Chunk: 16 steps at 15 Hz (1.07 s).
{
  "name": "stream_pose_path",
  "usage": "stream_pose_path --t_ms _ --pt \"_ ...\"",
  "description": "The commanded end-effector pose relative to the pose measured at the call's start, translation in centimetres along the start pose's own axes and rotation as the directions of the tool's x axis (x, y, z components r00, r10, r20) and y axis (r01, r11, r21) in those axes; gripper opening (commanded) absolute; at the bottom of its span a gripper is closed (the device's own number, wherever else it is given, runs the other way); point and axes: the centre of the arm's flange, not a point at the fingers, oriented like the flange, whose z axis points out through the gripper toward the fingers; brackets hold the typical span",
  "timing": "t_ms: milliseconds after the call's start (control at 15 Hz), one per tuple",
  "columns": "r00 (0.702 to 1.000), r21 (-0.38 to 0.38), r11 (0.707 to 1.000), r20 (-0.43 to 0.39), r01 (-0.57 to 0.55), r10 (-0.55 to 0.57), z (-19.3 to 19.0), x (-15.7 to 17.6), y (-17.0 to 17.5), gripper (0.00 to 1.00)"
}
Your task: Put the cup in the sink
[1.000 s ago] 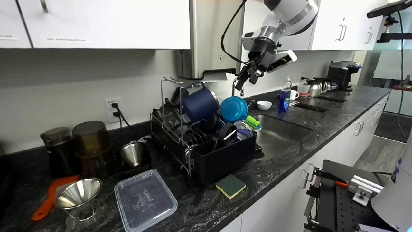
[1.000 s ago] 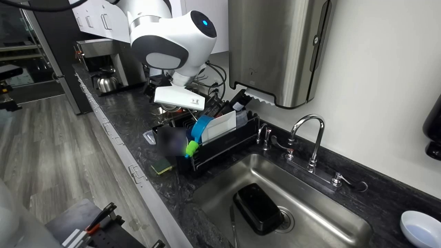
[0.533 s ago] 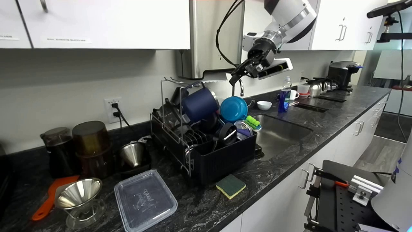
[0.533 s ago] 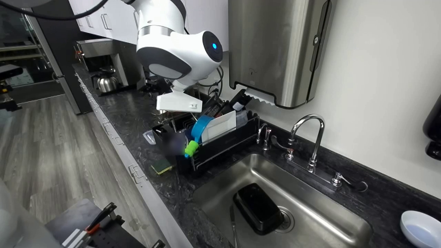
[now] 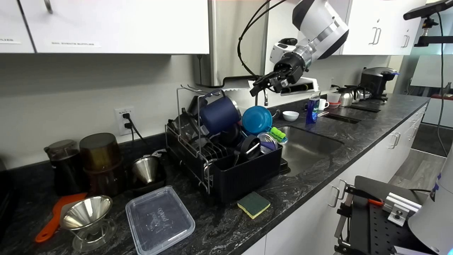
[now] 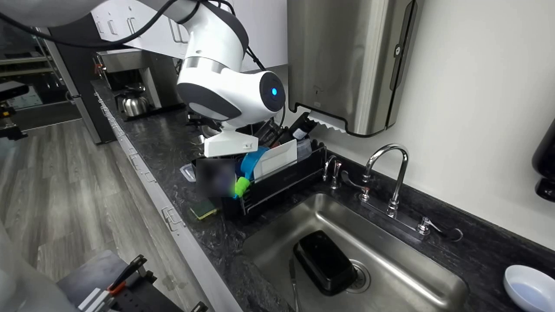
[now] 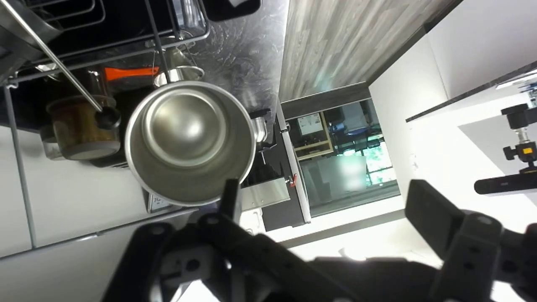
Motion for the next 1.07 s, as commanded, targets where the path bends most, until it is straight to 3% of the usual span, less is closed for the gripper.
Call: stream_pose_path --t_ms 0,400,1000 --pt "0.998 -0.071 0.996 -0.019 0.059 -0.061 0.9 -0.3 -0.7 1.00" --pt "0.996 -0.142 0.986 0.003 0.088 -0.088 2.5 -0.1 -1.5 1.00" --pt "0.999 -0.251 0.967 0.027 0.050 -0.044 3.8 -0.8 -0.9 1.00"
